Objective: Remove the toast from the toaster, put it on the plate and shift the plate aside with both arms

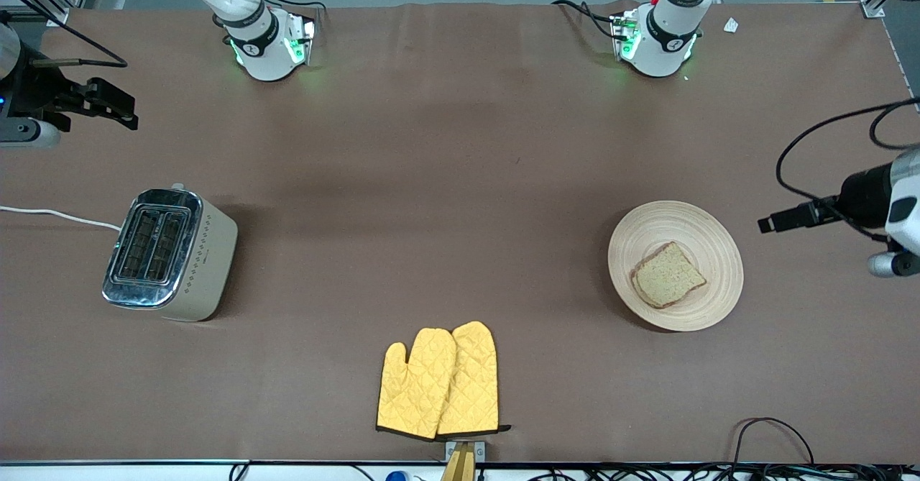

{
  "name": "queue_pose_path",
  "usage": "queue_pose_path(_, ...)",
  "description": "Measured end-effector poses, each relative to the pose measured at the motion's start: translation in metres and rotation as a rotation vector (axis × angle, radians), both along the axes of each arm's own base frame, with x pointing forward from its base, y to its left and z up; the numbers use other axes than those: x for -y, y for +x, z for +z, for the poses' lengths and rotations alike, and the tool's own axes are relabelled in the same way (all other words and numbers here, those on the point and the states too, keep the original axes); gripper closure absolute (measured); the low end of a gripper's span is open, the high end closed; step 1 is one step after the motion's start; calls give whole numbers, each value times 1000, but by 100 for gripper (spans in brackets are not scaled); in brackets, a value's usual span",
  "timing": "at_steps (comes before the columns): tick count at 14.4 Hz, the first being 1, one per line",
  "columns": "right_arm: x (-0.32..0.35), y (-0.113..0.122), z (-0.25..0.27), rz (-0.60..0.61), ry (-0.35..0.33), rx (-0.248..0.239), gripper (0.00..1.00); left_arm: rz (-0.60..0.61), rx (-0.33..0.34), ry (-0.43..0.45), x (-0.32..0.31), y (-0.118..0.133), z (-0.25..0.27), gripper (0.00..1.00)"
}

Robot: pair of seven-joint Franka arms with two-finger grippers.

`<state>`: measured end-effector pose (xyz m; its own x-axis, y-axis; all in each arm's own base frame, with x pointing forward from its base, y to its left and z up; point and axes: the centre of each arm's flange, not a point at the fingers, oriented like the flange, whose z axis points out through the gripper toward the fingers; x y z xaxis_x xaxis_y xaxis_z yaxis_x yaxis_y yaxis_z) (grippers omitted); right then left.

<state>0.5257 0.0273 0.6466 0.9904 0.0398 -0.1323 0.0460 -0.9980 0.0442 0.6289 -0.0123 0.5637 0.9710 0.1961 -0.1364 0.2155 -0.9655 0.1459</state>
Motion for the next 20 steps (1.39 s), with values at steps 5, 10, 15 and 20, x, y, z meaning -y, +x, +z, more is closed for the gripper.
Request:
queue_pose_path(5, 1, 0, 0, -1, 0, -2, 0, -134, 77, 233, 59, -43, 60, 0)
queue_pose_path(10, 1, 0, 0, -2, 0, -3, 0, -196, 46, 235, 61, -89, 73, 0)
queue_pose_path(15, 1, -1, -1, -2, 0, -8, 0, -218, 50, 186, 52, -116, 71, 0)
queue_pose_path(20, 0, -1, -1, -1, -1, -8, 0, -288, 69, 181, 55, -120, 73, 0)
